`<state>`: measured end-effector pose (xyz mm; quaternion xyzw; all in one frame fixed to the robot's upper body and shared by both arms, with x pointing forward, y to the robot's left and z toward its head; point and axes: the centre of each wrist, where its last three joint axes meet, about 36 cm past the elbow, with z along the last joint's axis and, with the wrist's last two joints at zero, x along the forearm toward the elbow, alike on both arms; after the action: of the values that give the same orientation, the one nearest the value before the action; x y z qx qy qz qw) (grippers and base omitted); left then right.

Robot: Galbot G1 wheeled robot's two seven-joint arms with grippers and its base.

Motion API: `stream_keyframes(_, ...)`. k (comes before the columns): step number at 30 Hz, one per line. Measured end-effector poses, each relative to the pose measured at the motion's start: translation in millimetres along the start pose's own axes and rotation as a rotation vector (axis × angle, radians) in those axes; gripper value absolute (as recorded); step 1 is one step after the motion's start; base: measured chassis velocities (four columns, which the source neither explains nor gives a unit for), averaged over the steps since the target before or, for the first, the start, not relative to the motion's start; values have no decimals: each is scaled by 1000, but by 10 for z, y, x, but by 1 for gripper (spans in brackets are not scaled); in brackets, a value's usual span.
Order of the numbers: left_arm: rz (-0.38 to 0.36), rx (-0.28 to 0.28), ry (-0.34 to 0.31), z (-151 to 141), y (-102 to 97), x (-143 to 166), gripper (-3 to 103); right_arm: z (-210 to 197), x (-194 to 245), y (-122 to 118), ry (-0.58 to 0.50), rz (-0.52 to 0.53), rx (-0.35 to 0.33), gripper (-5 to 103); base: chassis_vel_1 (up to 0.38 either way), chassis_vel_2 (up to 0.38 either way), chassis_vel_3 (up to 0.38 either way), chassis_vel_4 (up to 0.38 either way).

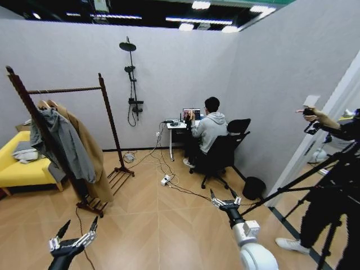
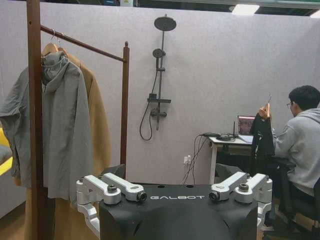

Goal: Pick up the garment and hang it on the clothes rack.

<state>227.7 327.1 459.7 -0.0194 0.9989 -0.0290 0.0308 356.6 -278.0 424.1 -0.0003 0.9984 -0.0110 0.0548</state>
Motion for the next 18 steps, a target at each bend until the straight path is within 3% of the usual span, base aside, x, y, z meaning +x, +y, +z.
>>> stream_keyframes(18, 0, 0, 0, 0, 0, 0, 100, 24, 29, 10, 11, 13, 15, 100, -9, 8, 7, -6)
